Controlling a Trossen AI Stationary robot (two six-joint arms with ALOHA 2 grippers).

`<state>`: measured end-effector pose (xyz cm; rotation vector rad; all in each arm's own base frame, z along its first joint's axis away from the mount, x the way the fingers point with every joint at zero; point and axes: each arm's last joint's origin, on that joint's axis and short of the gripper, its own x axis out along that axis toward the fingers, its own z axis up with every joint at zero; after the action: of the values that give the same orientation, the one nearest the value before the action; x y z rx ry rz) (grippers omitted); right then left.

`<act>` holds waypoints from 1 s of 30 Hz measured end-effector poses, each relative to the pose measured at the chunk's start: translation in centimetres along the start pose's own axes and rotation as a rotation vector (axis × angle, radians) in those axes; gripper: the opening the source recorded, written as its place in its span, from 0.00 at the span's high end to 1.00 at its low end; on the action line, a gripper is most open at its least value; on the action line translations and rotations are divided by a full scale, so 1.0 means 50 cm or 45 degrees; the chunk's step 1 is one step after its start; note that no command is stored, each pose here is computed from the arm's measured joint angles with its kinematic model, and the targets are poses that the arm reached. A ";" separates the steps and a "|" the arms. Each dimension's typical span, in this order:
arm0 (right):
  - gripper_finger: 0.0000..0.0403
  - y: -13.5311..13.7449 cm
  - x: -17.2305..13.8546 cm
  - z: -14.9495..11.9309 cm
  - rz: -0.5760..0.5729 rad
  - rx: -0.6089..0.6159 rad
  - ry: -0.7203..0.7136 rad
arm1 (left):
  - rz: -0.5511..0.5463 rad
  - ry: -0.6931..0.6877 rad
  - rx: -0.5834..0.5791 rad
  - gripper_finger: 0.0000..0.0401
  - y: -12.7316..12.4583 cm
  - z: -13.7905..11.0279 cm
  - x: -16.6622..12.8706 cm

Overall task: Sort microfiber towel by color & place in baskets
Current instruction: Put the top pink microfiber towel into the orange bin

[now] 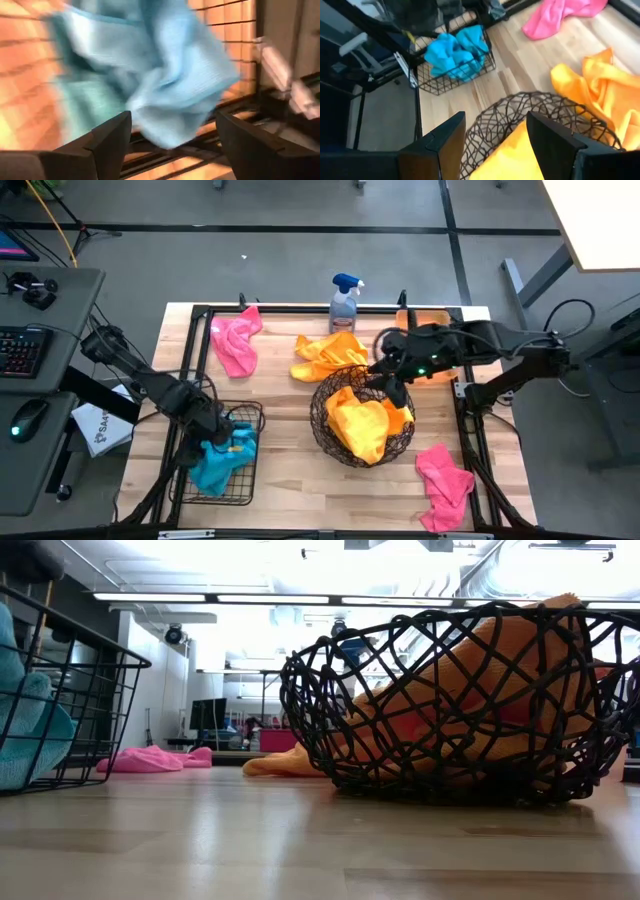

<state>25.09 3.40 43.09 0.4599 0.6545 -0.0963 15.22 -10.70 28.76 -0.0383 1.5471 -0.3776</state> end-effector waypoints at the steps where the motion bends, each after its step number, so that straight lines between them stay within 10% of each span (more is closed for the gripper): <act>1: 0.49 0.001 0.005 0.000 0.000 -0.002 0.010 | 0.075 -0.013 0.027 0.30 0.003 -0.002 -0.017; 7: 0.49 -0.020 0.036 0.013 -0.163 -0.003 -0.034 | 0.675 -0.316 -0.126 0.30 0.076 0.011 -0.093; 22: 0.49 -0.188 0.011 0.047 -0.620 -0.152 0.113 | 0.663 -0.507 -1.596 0.30 0.443 -0.034 -0.040; 30: 0.49 -0.247 -0.007 0.067 -0.596 -0.191 0.127 | 0.607 -0.392 -1.942 0.30 0.532 -0.062 0.005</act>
<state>23.89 -9.14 40.91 0.1604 0.8524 -0.4659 17.85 14.93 21.54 -0.8433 1.1587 1.1772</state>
